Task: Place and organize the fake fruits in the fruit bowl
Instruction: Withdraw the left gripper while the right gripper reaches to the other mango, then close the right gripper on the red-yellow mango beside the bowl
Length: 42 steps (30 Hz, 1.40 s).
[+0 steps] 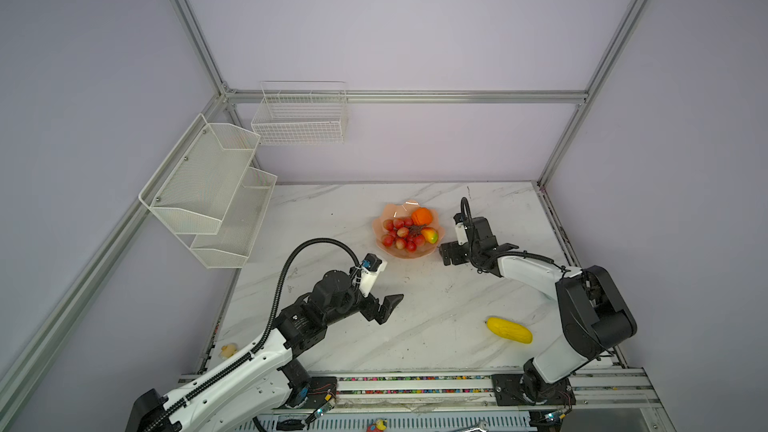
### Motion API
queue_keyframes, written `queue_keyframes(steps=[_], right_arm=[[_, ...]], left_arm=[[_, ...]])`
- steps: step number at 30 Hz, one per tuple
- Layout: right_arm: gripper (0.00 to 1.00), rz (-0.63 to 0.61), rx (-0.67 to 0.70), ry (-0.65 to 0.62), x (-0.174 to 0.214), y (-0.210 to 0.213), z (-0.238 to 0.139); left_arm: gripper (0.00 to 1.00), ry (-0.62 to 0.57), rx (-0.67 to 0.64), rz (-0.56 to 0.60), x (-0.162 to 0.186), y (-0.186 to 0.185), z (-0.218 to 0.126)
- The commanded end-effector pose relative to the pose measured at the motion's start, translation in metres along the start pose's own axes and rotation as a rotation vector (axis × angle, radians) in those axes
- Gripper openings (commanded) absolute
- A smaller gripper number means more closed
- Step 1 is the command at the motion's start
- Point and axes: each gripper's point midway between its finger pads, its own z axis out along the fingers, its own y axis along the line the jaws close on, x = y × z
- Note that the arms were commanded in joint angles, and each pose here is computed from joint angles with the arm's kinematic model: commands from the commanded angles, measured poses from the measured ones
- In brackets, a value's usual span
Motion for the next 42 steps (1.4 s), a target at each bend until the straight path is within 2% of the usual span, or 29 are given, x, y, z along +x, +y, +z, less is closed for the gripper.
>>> queue_keyframes(steps=[1, 12, 16, 30, 35, 39, 42], right_arm=[[0.95, -0.026, 0.016, -0.018, -0.006, -0.003, 0.006], [0.91, -0.054, -0.002, 0.021, -0.002, 0.0, 0.018], [0.83, -0.059, -0.021, 0.036, 0.002, 0.003, 0.019], [0.83, -0.057, -0.002, 0.076, 0.006, 0.0, 0.036], [0.78, -0.067, -0.005, 0.081, 0.008, 0.002, 0.036], [0.61, -0.074, -0.007, 0.094, 0.012, 0.003, 0.035], [0.55, -0.085, -0.018, 0.105, 0.018, 0.007, 0.029]], left_arm=[[1.0, -0.014, 0.0, -0.027, 0.004, 0.001, 0.003], [1.0, -0.004, -0.003, -0.028, 0.007, 0.001, 0.003], [1.0, -0.002, -0.005, -0.028, 0.008, 0.002, 0.003], [1.0, -0.006, -0.007, -0.028, 0.007, 0.002, 0.002], [1.0, -0.004, -0.012, -0.027, 0.008, 0.003, 0.003], [1.0, 0.0, -0.015, -0.027, 0.009, 0.004, 0.003], [1.0, -0.003, -0.023, -0.026, 0.008, 0.005, 0.002]])
